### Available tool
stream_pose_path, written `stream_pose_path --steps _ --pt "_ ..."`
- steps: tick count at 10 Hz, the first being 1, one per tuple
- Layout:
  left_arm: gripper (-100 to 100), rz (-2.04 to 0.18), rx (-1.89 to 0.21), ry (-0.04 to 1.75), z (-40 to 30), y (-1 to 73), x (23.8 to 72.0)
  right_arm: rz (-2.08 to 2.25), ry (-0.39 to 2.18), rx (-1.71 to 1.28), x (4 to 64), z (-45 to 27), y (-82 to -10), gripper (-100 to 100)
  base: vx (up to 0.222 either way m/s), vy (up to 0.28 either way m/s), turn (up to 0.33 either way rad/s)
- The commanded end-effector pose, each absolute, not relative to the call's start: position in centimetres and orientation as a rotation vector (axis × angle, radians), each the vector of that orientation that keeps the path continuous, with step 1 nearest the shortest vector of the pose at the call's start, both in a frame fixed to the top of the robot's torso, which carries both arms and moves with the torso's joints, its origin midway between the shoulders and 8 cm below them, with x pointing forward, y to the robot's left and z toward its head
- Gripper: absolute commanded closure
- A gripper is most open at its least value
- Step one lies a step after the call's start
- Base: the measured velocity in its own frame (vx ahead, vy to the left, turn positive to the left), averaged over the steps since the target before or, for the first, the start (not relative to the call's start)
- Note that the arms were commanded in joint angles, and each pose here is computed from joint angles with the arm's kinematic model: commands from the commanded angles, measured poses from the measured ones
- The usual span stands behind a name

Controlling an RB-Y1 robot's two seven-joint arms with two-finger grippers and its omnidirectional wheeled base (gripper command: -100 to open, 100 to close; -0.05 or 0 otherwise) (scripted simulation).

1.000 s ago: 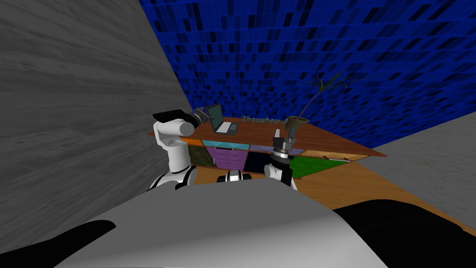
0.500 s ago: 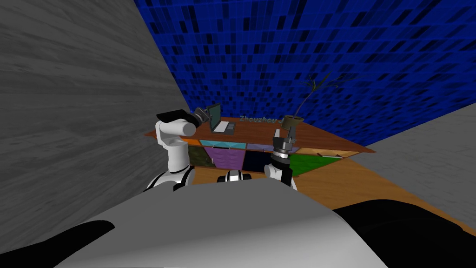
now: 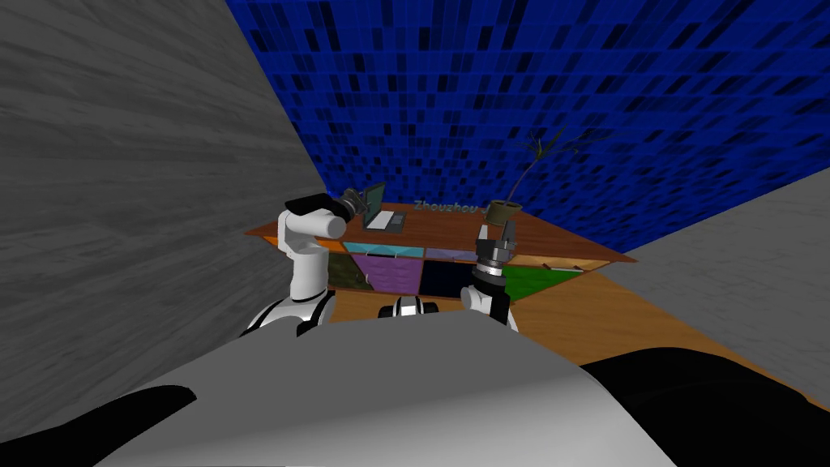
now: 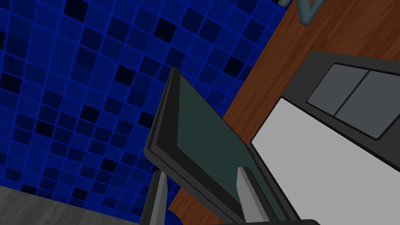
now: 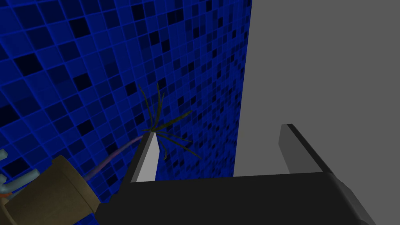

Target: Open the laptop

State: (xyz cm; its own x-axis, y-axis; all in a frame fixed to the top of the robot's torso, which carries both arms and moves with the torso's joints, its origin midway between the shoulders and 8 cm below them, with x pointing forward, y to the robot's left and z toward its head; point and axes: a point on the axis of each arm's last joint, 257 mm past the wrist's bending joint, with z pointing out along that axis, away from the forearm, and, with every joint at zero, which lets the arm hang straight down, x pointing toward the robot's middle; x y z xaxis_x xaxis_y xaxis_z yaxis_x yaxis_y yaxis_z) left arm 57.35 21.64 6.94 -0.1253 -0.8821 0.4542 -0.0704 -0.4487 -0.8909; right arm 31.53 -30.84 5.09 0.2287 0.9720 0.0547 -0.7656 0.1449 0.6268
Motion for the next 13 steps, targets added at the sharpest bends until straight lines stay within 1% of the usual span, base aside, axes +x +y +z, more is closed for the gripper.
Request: stream_pose_path --steps 1,2,10,11,12,13 --pt "100 -1.612 -1.482 1.104 6.8 21.6 57.5 1.303 0.410 0.609 31.5 5.1 -30.8 0 -0.014 -0.028 -0.007" --pt "100 -1.544 -1.420 1.142 5.9 21.8 58.1 1.303 0.410 0.609 31.5 5.1 -30.8 0 -0.028 -0.036 -0.062" --pt "100 -1.287 -1.165 1.272 2.8 22.3 59.8 1.303 0.410 0.609 31.5 5.1 -30.8 0 -0.045 -0.051 -0.046" --pt "100 -1.305 -1.197 1.264 2.7 22.4 59.7 1.303 0.410 0.609 31.5 5.1 -30.8 0 -0.014 -0.022 -0.009" --pt "100 -1.233 -1.136 1.291 1.3 22.8 60.2 1.303 0.410 0.609 31.5 5.1 -30.8 0 -0.021 -0.029 -0.048" --pt "100 -1.233 -1.136 1.291 1.3 22.8 60.2 1.303 0.410 0.609 31.5 5.1 -30.8 0 -0.023 -0.037 -0.032"
